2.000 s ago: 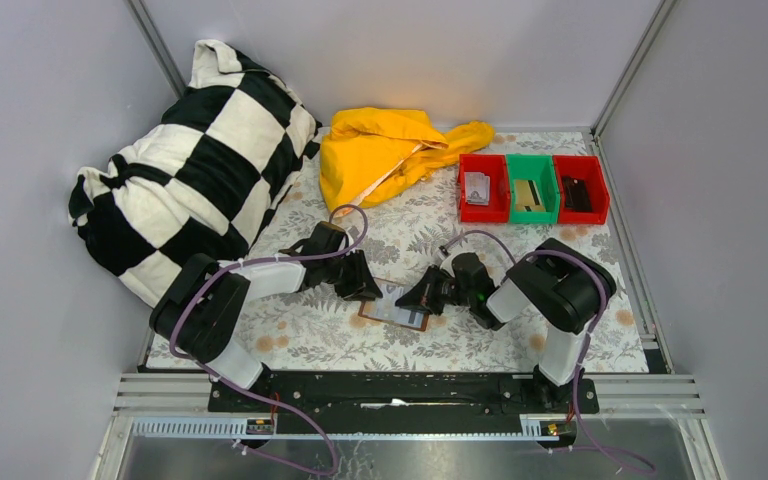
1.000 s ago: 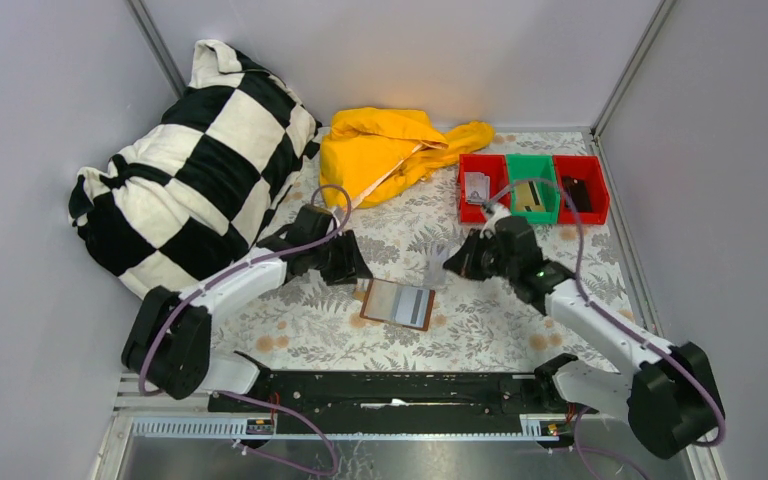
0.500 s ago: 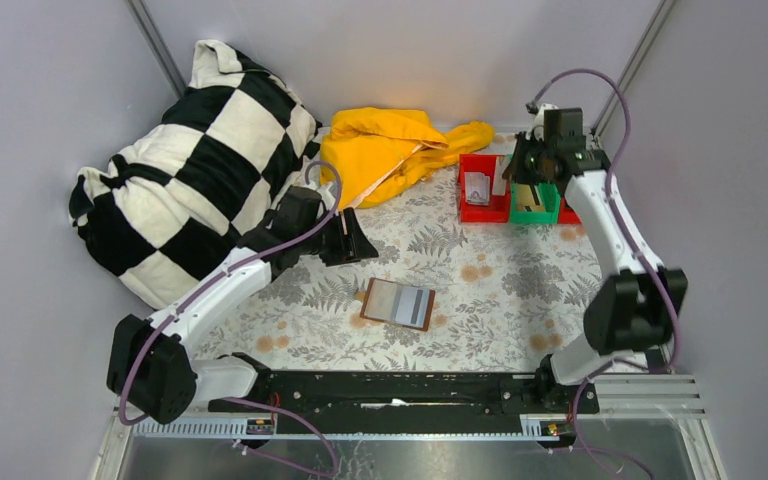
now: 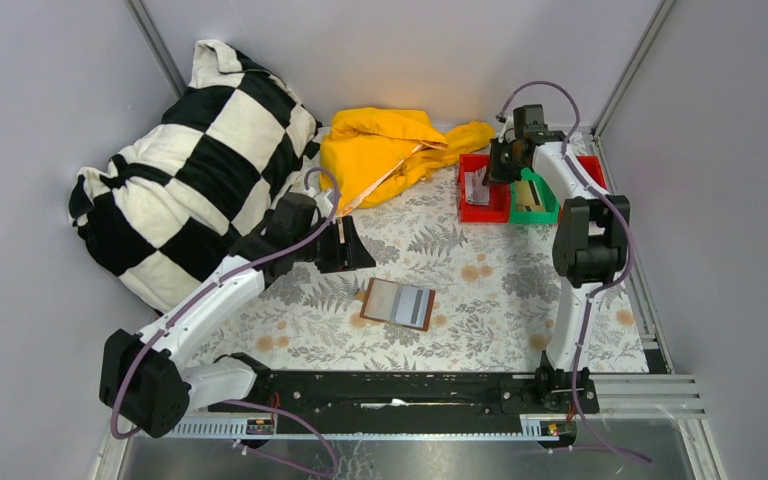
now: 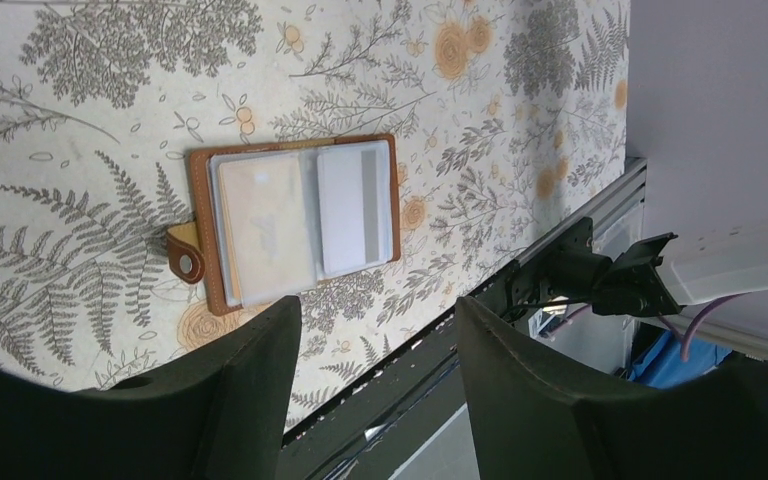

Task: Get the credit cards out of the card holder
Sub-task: Place the credit card in the storage box, then reset both arms

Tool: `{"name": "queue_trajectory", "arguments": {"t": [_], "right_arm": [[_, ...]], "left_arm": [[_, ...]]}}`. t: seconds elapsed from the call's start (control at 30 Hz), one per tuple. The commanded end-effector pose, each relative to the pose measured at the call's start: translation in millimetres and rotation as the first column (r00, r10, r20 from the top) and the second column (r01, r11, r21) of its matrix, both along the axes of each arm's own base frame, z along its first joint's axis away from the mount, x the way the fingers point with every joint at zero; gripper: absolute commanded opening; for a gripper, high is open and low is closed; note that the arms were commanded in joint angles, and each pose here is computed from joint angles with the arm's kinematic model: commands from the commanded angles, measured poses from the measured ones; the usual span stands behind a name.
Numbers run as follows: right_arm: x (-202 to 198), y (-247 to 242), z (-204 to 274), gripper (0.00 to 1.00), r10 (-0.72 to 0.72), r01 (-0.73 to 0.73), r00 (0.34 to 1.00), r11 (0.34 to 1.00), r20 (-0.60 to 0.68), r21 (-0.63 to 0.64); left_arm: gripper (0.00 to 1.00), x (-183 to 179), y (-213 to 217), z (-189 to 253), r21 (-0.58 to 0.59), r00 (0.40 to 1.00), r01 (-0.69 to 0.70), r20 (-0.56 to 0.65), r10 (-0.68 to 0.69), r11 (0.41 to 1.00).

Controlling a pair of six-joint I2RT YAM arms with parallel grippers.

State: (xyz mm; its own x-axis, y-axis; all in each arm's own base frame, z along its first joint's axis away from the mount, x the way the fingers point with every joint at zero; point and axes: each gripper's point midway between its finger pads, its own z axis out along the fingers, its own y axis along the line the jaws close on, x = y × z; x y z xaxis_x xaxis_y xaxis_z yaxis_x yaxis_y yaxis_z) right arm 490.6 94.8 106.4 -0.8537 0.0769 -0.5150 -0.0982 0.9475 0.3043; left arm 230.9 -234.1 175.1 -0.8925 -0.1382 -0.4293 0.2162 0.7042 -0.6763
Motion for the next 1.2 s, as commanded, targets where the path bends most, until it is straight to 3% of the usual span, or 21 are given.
{"name": "queue_trajectory", "arguments": {"t": [0.0, 0.1, 0.23, 0.3, 0.37, 0.4, 0.53, 0.7, 0.77, 0.93, 1.17], "right_arm": [[15, 13, 7, 0.27, 0.032, -0.034, 0.999, 0.998, 0.021, 0.057], [21, 10, 17, 0.45, 0.001, -0.003, 0.999, 0.999, 0.054, 0.049], [24, 0, 61, 0.57, -0.043, 0.041, 0.987, 0.999, 0.157, 0.015], [19, -8, 92, 0.72, -0.065, 0.068, 0.973, 0.998, 0.223, -0.006], [11, -16, 120, 0.96, -0.084, 0.095, 0.958, 0.995, 0.273, -0.027], [4, -17, 132, 0.99, -0.087, 0.099, 0.954, 0.995, 0.287, -0.028], [-48, -1, 180, 1.0, -0.052, 0.044, 0.972, 0.998, 0.229, 0.04], [-111, 1, 191, 1.0, -0.063, 0.073, 0.969, 0.997, 0.241, -0.033], [-134, 4, 191, 1.0, -0.059, 0.059, 0.962, 0.998, 0.267, 0.009], [-185, 25, 193, 1.0, -0.059, -0.03, 0.909, 0.978, 0.412, 0.207], [-202, 3, 152, 1.0, -0.165, 0.074, 0.862, 0.976, 0.48, 0.204]], "left_arm": [[0.62, -7, 3, -1, -0.001, 1.0, 0.021, 0.007, -0.021, 1.0], [0.63, -7, 4, 0, 0.0, 1.0, 0.015, 0.002, -0.015, 1.0], [0.63, -6, 3, 4, -0.006, 1.0, 0.012, 0.012, -0.012, 1.0], [0.63, -4, 3, 8, -0.009, 1.0, 0.008, 0.024, -0.008, 1.0], [0.63, -3, 4, 13, -0.008, 0.999, 0.002, 0.038, -0.002, 1.0], [0.63, -1, 5, 17, -0.007, 0.999, -0.005, 0.052, 0.006, 1.0], [0.63, 0, 13, 49, 0.023, 0.996, -0.036, 0.087, 0.034, 0.999], [0.66, 8, 38, 116, 0.049, 0.954, -0.13, 0.279, 0.112, 0.99], [0.66, 6, 44, 136, 0.042, 0.928, -0.137, 0.354, 0.113, 0.99], [0.68, 5, 67, 138, 0.074, 0.888, -0.228, 0.426, 0.176, 0.971], [0.68, 6, 73, 126, 0.046, 0.87, -0.273, 0.439, 0.226, 0.961]]}}
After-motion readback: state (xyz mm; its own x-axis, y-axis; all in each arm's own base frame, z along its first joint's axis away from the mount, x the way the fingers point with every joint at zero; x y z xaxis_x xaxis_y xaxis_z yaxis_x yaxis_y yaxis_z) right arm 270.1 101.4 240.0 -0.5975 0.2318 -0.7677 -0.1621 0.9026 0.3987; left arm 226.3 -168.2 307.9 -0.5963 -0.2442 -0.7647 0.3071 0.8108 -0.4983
